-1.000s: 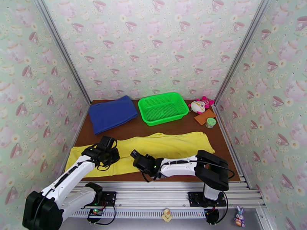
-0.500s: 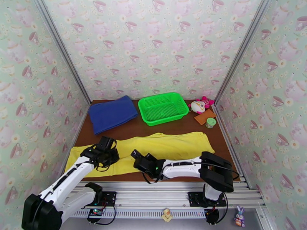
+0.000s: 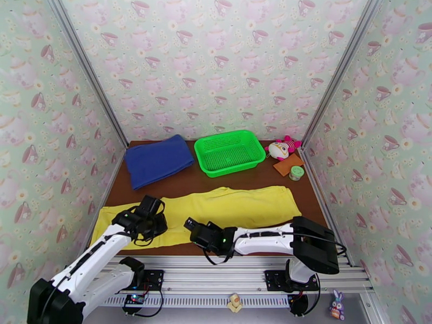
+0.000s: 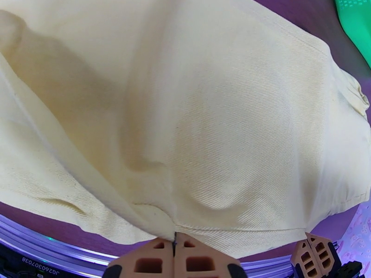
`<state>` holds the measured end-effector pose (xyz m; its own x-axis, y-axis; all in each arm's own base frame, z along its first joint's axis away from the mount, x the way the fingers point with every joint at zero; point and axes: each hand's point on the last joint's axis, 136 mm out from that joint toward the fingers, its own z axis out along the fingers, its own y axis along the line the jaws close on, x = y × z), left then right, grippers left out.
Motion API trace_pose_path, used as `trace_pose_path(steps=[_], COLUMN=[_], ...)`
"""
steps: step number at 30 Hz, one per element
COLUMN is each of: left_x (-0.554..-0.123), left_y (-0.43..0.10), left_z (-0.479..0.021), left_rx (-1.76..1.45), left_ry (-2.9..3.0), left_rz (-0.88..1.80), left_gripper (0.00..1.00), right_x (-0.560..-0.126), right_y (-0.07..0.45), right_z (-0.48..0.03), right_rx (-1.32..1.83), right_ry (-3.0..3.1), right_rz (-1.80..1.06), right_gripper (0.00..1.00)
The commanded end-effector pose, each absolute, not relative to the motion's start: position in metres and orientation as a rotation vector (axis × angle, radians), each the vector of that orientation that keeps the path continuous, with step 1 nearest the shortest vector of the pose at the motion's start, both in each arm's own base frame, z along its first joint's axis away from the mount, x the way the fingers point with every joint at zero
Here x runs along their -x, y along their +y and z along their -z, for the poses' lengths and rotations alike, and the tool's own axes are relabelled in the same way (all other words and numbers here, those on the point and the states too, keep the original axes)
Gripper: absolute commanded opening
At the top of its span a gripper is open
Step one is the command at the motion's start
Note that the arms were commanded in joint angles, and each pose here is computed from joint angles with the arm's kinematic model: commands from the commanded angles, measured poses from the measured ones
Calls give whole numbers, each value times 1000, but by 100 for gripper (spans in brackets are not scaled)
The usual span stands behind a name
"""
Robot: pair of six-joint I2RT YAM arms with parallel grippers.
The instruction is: Fold and stack the trousers
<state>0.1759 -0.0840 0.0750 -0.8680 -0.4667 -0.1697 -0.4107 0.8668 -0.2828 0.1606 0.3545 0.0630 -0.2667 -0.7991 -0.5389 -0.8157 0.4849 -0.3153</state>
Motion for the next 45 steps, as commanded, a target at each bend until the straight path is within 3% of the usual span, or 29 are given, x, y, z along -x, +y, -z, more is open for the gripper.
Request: trace_pose_path(steps=[1, 2, 6, 11, 13, 17, 23, 35, 45], left_x=[-164, -162, -158, -176, -192, -232, -267, -279, -306], left_y=[-76, -75, -74, -87, -96, -108, -110, -112, -131], left_z=[-67, -68, -73, -103, -113, -116, -75, -14, 8], left_rx=[733, 736, 754, 628, 549, 428, 389, 388, 326], left_ry=[2811, 2807, 2769, 2607, 2548, 2575, 2753, 2875, 2911], left_rz=[288, 276, 279, 441, 494, 428, 278, 194, 211], left_gripper=[5, 7, 17, 29, 39, 48, 46, 46, 47], right_x=[-148, -148, -151, -173, -190, -225, -239, -221, -205], right_y=[348, 349, 348, 347, 354, 384, 413, 264, 200], right_z=[-47, -46, -57, -98, -103, -94, -33, 22, 32], right_rx=[1376, 1370, 1329, 1224, 1156, 1045, 946, 225, -193], right_ry=[2137, 2141, 2114, 2059, 2120, 2291, 2533, 2875, 2883], right_rz=[-43, -45, -70, -126, -240, -504, -578, -338, -213], right_gripper=[3, 14, 40, 54, 55, 58, 57, 55, 50])
